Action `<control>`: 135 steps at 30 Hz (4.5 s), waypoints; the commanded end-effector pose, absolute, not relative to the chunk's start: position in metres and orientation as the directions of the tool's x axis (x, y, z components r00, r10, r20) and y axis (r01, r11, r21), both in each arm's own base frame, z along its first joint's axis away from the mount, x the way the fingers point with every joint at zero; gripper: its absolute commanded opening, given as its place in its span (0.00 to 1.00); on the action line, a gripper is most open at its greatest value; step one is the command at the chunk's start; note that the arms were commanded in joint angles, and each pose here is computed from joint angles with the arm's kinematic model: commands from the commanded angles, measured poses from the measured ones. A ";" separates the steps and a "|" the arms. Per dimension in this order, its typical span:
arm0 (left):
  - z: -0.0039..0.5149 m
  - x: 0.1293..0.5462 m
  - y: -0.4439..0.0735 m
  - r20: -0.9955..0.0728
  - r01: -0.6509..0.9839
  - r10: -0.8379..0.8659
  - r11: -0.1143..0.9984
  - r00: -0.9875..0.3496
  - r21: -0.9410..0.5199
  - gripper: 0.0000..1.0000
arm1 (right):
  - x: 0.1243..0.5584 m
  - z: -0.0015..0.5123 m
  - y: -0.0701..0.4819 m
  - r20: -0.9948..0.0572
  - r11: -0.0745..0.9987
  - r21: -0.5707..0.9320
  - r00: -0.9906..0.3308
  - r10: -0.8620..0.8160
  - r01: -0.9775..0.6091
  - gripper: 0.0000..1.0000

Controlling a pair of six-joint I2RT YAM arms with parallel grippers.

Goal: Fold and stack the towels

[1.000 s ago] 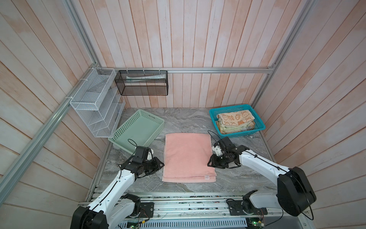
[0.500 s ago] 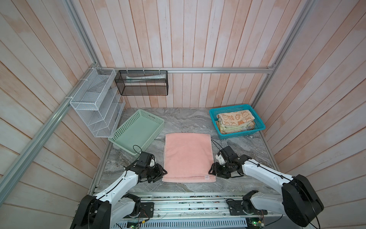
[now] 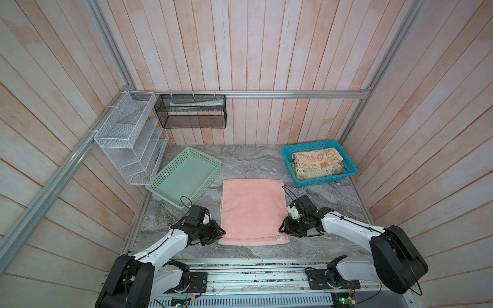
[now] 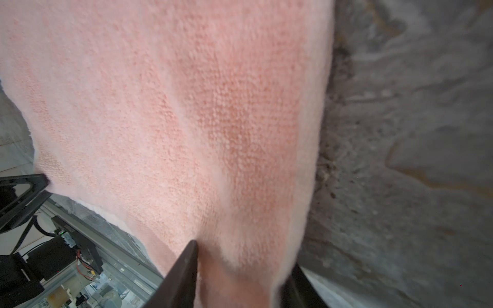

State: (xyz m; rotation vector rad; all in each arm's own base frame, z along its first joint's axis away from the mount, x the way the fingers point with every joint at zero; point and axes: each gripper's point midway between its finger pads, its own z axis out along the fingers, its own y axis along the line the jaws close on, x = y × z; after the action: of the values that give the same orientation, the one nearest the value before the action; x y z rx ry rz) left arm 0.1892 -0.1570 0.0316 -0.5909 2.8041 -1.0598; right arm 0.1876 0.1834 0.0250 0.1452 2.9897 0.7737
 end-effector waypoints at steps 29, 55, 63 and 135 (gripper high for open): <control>0.149 0.255 -0.155 -0.195 -0.106 -0.340 0.696 -0.920 -0.710 0.00 | 0.257 0.154 0.175 -0.269 0.915 0.394 -0.963 0.019 -0.092 0.00; 0.101 0.187 -0.144 -0.036 -0.254 -0.393 0.657 -0.919 -0.710 0.00 | 0.186 0.104 0.187 -0.135 0.873 0.486 -0.991 0.024 -0.045 0.00; 0.176 0.204 -0.135 -0.185 -0.158 -0.378 0.713 -0.907 -0.684 0.00 | 0.217 0.215 0.167 -0.329 0.889 0.448 -0.942 0.064 -0.096 0.00; 0.047 0.444 -0.164 -0.482 0.082 -0.173 0.882 -0.859 -0.464 0.45 | 0.426 0.023 0.193 -0.362 0.958 0.178 -0.920 -0.149 -0.226 0.44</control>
State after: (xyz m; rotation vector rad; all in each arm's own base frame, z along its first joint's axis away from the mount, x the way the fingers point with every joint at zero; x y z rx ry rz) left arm 0.4378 -0.1548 0.0405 -0.1197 2.5600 -0.5973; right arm 0.4280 0.1866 0.0271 -0.2333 2.7498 0.2850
